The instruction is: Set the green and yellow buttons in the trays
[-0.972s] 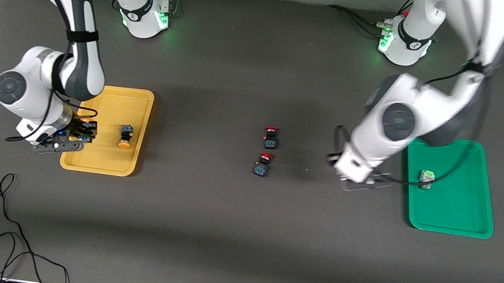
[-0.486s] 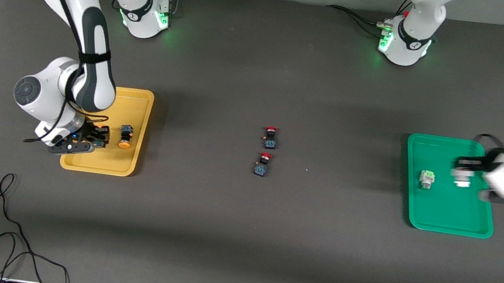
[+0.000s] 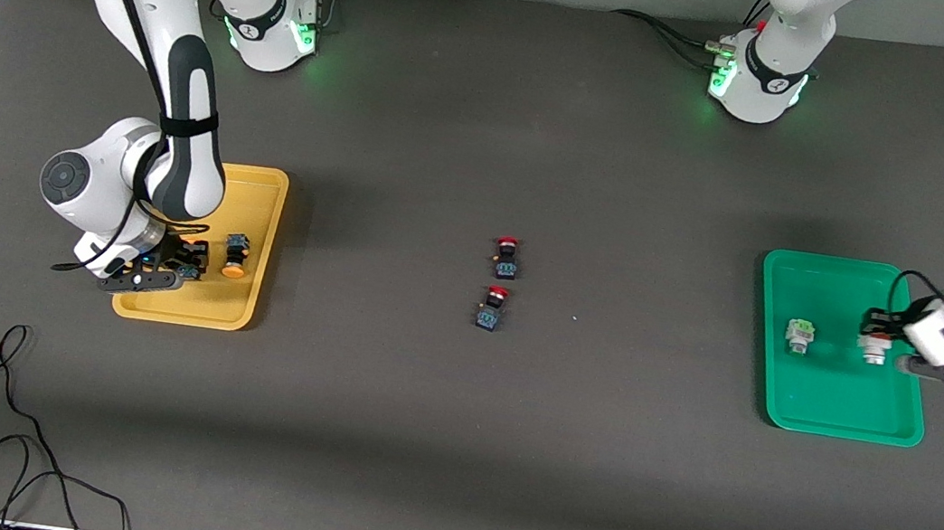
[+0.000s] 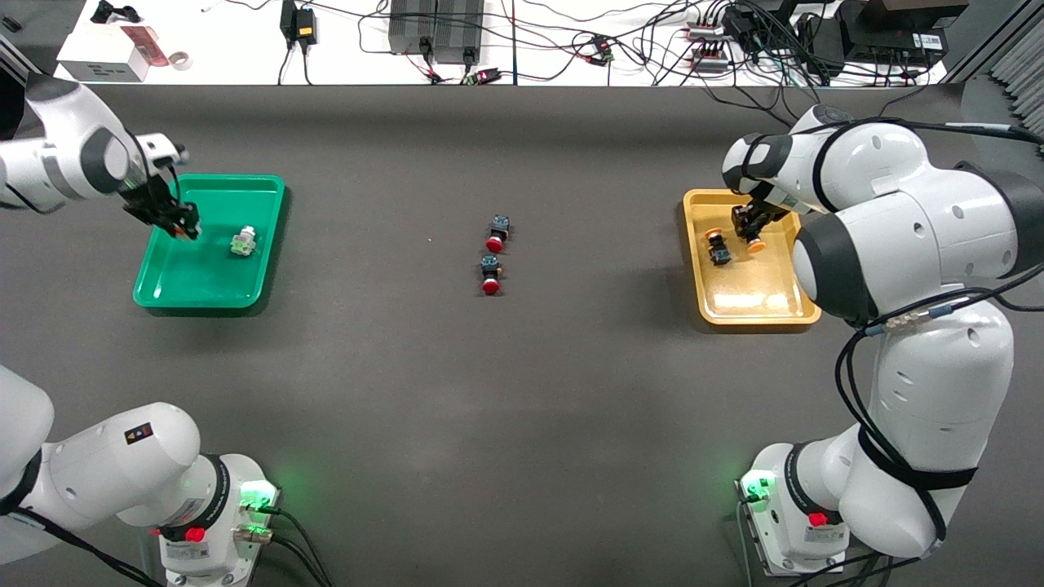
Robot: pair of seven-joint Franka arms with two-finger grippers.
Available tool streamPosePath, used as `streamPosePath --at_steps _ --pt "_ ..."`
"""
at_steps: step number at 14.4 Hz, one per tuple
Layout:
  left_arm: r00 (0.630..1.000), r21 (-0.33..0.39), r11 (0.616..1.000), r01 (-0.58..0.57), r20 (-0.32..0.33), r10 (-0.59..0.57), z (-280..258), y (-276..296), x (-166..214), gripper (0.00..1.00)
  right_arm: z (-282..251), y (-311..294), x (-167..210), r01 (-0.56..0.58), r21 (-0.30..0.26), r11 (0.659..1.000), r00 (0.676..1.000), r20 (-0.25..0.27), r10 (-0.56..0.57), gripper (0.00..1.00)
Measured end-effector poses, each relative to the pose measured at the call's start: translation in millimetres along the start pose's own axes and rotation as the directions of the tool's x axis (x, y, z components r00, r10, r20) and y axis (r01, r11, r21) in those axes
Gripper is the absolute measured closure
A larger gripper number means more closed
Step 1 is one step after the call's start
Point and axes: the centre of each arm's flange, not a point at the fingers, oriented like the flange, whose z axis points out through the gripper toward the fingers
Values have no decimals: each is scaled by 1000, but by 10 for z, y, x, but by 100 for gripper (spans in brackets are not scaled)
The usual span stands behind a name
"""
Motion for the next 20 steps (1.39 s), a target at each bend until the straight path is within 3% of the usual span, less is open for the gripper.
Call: streamPosePath --at_steps 3,6,9,11,13,15,18,20 --pt "1000 6 1000 -4 -11 4 76 -62 10 56 -49 -23 36 2 7 1000 1000 -11 -2 30" --pt "999 28 1000 -11 -45 12 -167 -55 89 28 -290 -62 156 4 70 998 1000 -12 -4 3" --pt "1000 52 999 -5 -1 5 -773 -113 132 0 -905 103 384 -11 156 988 1000 23 7 0" --pt "999 62 998 2 44 -5 -1435 -102 173 0 -1480 115 563 -56 189 980 996 82 41 0" --pt "999 46 999 18 44 -20 -2134 9 181 0 -2044 23 707 -101 214 972 990 117 77 1" --pt "999 17 999 34 29 -34 -2659 149 85 0 -2570 3 772 -140 203 969 984 140 112 1" --pt "1000 -14 1000 14 10 -14 -3159 607 -71 0 -3557 27 714 -176 122 977 974 163 155 1" --pt "1000 -31 999 8 11 -8 -3326 946 -118 0 -4050 106 620 -193 98 976 973 149 177 0"
